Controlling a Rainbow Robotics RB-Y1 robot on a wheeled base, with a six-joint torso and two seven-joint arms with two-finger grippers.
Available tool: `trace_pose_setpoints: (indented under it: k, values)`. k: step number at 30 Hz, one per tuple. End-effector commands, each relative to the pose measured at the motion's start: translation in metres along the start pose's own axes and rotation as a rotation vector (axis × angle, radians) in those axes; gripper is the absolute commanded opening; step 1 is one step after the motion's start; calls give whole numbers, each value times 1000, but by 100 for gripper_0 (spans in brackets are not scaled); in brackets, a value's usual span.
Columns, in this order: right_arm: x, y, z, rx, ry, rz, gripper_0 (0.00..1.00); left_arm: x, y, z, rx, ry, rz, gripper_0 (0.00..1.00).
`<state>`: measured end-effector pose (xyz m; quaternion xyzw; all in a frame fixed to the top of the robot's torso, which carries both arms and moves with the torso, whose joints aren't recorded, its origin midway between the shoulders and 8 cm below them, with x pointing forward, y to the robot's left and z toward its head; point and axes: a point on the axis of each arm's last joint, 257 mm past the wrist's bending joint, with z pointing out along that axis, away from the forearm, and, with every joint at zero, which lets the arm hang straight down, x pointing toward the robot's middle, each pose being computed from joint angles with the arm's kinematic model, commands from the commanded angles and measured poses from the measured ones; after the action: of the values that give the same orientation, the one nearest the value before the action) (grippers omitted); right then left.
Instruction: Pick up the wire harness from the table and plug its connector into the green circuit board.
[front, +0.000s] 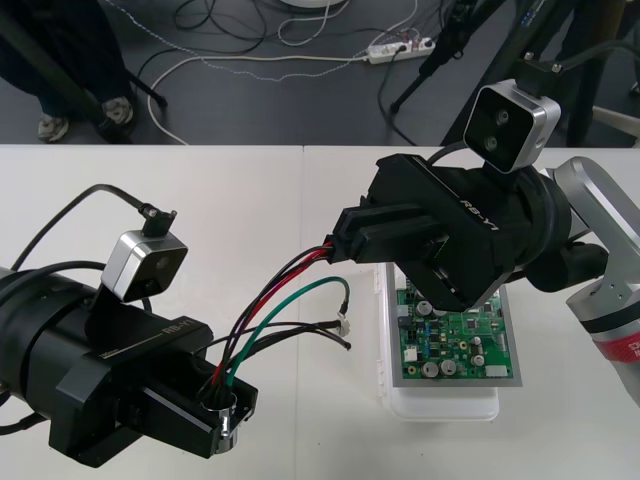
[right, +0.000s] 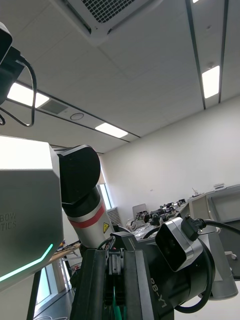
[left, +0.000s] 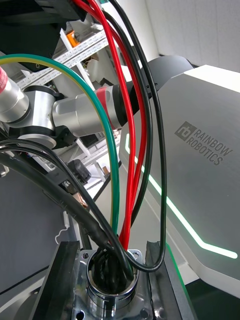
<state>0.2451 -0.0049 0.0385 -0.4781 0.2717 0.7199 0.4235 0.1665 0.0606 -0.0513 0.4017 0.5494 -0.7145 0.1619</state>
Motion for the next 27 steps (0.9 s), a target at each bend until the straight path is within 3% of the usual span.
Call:
trace_pose_setpoints:
  k: [1, 27]
  values:
    - [-6, 8, 7, -27, 4, -27, 0, 1, -21, 12, 73, 45, 16, 100]
    - [-6, 16, -16, 5, 4, 0, 0, -9, -6, -4, -32, 20, 104, 100]
